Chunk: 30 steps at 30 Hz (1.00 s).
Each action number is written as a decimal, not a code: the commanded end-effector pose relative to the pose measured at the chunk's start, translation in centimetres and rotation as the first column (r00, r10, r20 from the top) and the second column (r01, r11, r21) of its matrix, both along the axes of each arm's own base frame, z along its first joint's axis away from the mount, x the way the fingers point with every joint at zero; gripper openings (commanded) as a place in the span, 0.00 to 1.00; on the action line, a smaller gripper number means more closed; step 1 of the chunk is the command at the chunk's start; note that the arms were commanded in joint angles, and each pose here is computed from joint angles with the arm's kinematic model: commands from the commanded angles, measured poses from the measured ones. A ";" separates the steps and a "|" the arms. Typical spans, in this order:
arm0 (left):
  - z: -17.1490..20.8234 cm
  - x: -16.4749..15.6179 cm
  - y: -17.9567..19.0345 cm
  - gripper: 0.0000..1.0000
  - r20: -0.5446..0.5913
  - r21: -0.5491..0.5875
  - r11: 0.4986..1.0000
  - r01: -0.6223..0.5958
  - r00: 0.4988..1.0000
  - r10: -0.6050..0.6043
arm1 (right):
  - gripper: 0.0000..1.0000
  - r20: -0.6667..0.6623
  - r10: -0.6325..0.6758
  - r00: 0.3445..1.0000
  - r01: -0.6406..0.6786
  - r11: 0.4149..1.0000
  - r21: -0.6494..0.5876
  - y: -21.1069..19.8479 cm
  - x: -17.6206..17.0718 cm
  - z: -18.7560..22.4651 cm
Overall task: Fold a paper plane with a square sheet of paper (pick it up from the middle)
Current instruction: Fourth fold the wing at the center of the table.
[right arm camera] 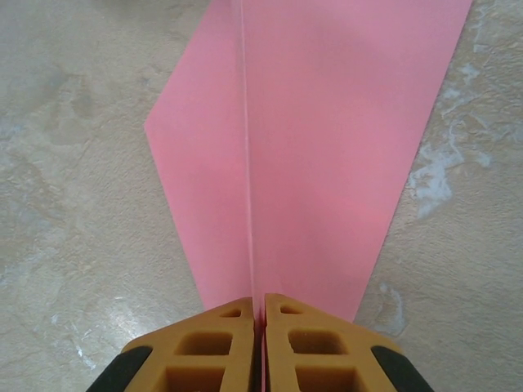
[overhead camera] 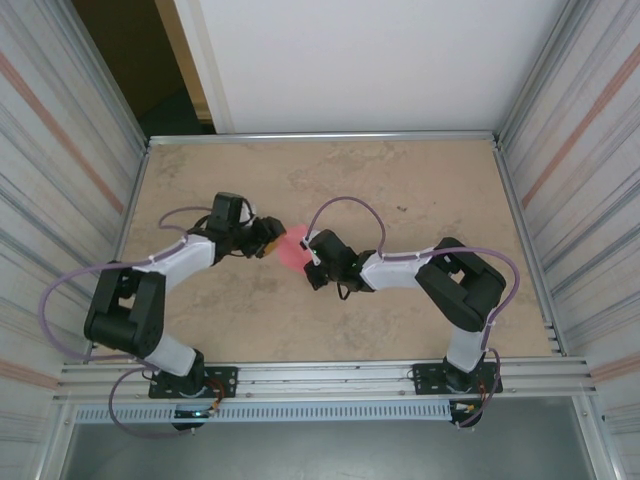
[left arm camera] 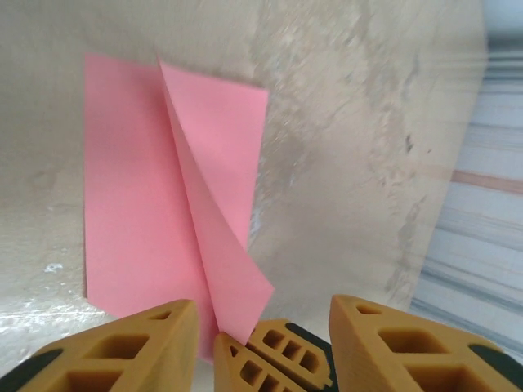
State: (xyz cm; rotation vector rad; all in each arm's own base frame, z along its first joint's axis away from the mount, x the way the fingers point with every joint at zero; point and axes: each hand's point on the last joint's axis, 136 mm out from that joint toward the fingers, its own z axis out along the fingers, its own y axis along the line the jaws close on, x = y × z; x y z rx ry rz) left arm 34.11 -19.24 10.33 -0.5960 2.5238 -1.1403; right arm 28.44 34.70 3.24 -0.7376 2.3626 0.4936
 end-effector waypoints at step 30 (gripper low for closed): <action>-4.8 -3.9 -3.1 0.54 0.107 -0.087 0.987 0.133 0.987 -0.124 | 0.08 -0.377 0.040 0.925 0.083 0.949 0.304 0.0 -1.5 0.2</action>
